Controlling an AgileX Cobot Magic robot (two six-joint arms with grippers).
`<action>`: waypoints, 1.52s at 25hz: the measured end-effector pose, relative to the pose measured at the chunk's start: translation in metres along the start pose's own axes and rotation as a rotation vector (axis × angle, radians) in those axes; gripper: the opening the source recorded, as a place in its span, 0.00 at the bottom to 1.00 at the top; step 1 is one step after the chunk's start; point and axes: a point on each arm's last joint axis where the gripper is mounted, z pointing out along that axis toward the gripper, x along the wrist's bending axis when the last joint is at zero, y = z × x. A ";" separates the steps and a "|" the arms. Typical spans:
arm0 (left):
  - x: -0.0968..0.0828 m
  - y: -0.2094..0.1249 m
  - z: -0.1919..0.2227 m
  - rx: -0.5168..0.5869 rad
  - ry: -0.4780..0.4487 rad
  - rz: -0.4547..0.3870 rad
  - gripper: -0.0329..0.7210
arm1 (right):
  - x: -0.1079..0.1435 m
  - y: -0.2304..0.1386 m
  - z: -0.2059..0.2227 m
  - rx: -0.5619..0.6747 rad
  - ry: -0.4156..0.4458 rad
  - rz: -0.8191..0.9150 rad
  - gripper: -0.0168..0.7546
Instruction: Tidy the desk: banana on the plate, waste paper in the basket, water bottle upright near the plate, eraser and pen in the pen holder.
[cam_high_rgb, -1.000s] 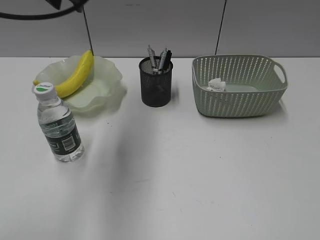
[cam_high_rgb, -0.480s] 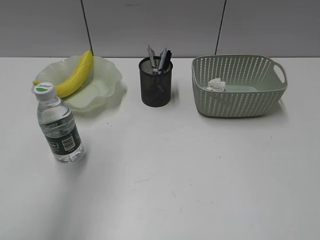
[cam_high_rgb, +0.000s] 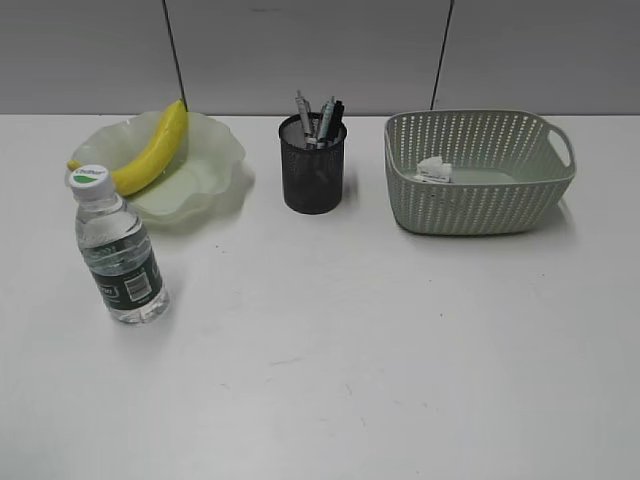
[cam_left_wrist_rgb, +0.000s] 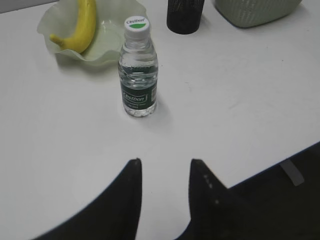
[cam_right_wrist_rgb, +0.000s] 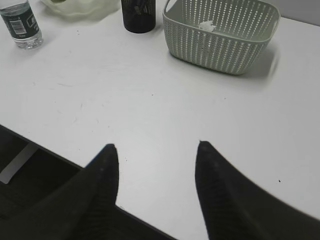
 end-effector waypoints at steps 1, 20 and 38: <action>0.002 -0.008 -0.002 -0.014 -0.006 0.010 0.37 | 0.000 0.000 0.000 0.000 0.000 0.000 0.54; -0.001 -0.029 -0.016 -0.111 -0.110 0.079 0.36 | 0.000 0.000 0.000 0.000 -0.002 -0.001 0.54; -0.002 -0.030 -0.018 -0.128 0.130 -0.056 0.36 | 0.002 -0.001 -0.001 -0.004 -0.225 0.106 0.53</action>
